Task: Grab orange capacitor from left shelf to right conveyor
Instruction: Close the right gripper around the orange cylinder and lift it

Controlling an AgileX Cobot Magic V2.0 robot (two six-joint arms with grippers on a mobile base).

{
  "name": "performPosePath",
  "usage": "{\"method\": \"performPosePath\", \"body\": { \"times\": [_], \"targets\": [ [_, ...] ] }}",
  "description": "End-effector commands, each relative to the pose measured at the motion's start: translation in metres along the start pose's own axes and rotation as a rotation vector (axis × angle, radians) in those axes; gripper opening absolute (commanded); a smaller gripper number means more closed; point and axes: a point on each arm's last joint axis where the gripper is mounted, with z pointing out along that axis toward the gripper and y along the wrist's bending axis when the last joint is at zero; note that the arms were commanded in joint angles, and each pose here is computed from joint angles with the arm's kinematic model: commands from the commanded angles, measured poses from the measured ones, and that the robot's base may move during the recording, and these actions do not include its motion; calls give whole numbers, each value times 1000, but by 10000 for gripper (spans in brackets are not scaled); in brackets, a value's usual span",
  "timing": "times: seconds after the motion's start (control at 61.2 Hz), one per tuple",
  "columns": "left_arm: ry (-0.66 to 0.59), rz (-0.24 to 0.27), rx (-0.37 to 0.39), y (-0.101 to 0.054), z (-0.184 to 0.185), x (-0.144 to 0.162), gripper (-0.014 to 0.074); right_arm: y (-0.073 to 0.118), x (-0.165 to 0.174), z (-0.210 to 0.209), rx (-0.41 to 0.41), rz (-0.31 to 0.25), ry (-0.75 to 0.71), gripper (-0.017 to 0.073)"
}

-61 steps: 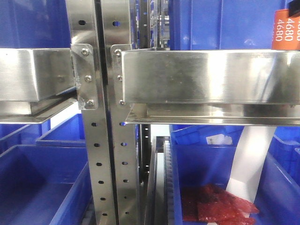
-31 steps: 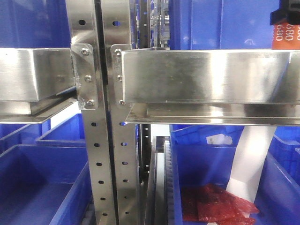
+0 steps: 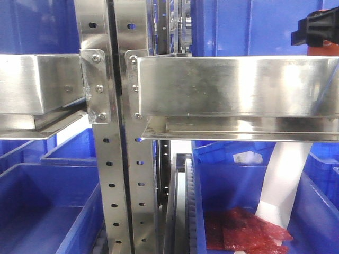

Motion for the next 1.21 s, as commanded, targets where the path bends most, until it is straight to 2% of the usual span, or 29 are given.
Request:
{"method": "performPosePath", "body": {
  "times": [0.0,0.163,0.31,0.441,0.751,1.192],
  "targets": [
    [-107,-4,5,0,-2,-11,-127,1,-30,-4,-15,0,-168,503],
    [-107,-4,5,0,-2,-11,-127,2,-31,-6,-15,-1,-165,256],
    [-107,-4,5,0,-2,-11,-127,4,-45,-19,-24,-30,-176,139],
    [-107,-4,5,0,-2,-11,-127,7,-61,-41,-20,-58,-169,120],
    [-107,-4,5,0,-2,-11,-127,8,-88,-128,46,-67,-92,120],
    [-107,-4,5,0,-2,-11,-127,8,-66,-247,100,-56,-122,120]
  ]
}}
